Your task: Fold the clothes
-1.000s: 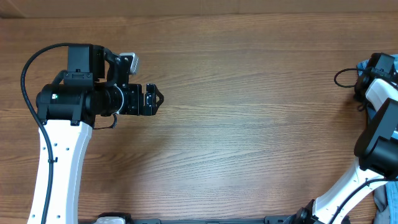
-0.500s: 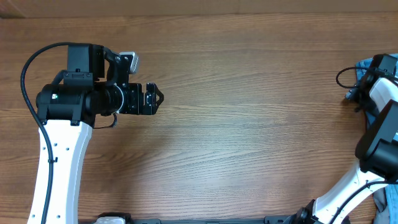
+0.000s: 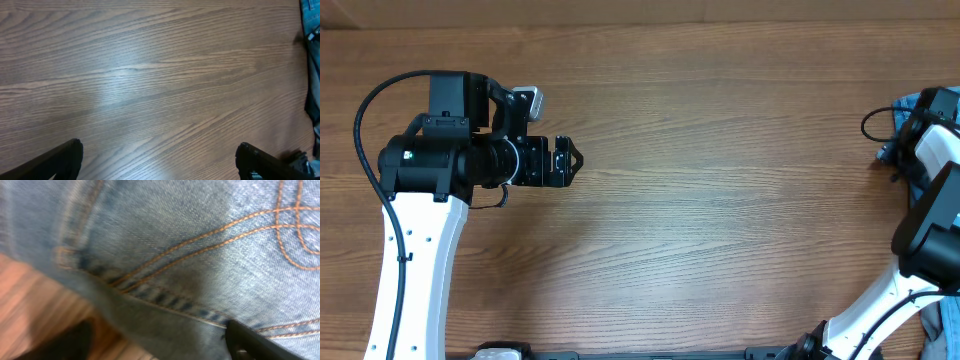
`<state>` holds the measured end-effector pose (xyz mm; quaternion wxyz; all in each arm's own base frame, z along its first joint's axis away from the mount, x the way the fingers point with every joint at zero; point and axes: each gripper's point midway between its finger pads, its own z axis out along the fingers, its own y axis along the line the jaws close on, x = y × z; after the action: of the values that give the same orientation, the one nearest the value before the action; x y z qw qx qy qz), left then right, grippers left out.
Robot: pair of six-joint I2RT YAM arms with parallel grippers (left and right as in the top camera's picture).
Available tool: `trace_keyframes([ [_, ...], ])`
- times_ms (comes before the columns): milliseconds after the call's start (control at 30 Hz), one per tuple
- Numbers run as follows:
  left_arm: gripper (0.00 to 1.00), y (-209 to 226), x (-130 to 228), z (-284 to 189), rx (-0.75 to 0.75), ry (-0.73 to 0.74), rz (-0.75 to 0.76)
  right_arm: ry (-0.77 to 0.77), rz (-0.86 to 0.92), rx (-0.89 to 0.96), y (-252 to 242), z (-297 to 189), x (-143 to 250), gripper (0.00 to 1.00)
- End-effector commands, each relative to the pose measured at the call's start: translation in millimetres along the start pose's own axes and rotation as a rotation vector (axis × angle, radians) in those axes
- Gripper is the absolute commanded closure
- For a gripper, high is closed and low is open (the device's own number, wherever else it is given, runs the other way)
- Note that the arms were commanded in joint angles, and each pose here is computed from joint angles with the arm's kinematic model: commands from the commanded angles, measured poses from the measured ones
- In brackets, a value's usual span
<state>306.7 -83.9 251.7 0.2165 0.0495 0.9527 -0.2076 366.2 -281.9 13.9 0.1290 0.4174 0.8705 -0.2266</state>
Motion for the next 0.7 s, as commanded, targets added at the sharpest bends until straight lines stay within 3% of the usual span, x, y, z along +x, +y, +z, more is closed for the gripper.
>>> trace_keyframes([
  [0, 0.00, -4, -6, -6, 0.002, -0.019, 0.033, 0.010, 0.051, 0.062, -19, 14, 0, 0.27],
  [167, 0.00, -4, -6, -6, 0.002, -0.020, 0.033, 0.015, 0.068, 0.065, -25, 16, -1, 0.47],
  [400, 0.00, -4, -6, -6, 0.002, -0.018, 0.032, -0.014, 0.080, -0.025, -12, -12, -22, 0.83],
  [667, 0.00, -4, -4, -6, 0.002, -0.014, 0.031, -0.184, 0.086, -0.208, 15, -114, -69, 0.94],
])
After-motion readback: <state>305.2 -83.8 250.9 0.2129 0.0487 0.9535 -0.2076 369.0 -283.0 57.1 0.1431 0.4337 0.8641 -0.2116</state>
